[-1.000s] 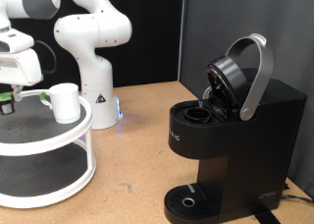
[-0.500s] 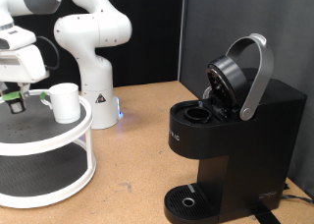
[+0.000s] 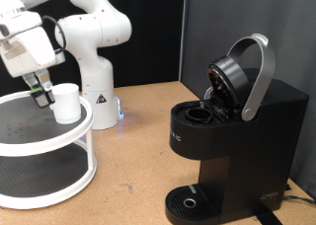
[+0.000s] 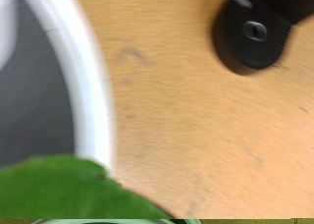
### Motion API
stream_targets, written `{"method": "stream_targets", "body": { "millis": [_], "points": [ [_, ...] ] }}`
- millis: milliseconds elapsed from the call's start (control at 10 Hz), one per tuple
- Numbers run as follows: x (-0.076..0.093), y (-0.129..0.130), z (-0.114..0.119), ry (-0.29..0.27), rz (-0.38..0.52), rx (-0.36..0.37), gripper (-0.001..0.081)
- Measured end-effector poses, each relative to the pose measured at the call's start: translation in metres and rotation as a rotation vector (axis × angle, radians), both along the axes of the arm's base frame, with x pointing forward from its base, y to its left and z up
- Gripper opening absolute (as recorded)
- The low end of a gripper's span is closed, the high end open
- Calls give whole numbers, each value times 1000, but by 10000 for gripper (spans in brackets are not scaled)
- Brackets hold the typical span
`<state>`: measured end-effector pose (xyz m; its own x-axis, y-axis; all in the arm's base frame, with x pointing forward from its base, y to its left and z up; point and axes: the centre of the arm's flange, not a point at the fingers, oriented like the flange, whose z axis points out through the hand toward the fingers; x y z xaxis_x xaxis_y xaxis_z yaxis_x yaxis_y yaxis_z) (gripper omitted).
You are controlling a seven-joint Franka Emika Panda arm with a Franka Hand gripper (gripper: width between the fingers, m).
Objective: Make a cup of coffee with the keurig machine
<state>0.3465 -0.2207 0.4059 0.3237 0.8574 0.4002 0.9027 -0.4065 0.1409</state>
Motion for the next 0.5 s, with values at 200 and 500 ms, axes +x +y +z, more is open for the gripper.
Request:
{"method": "stream_targets", "body": {
  "millis": [200,500],
  "points": [
    [6,3,1,11,-37,6,469],
    [14,16,1,-25,-157,176,469]
  ]
}}
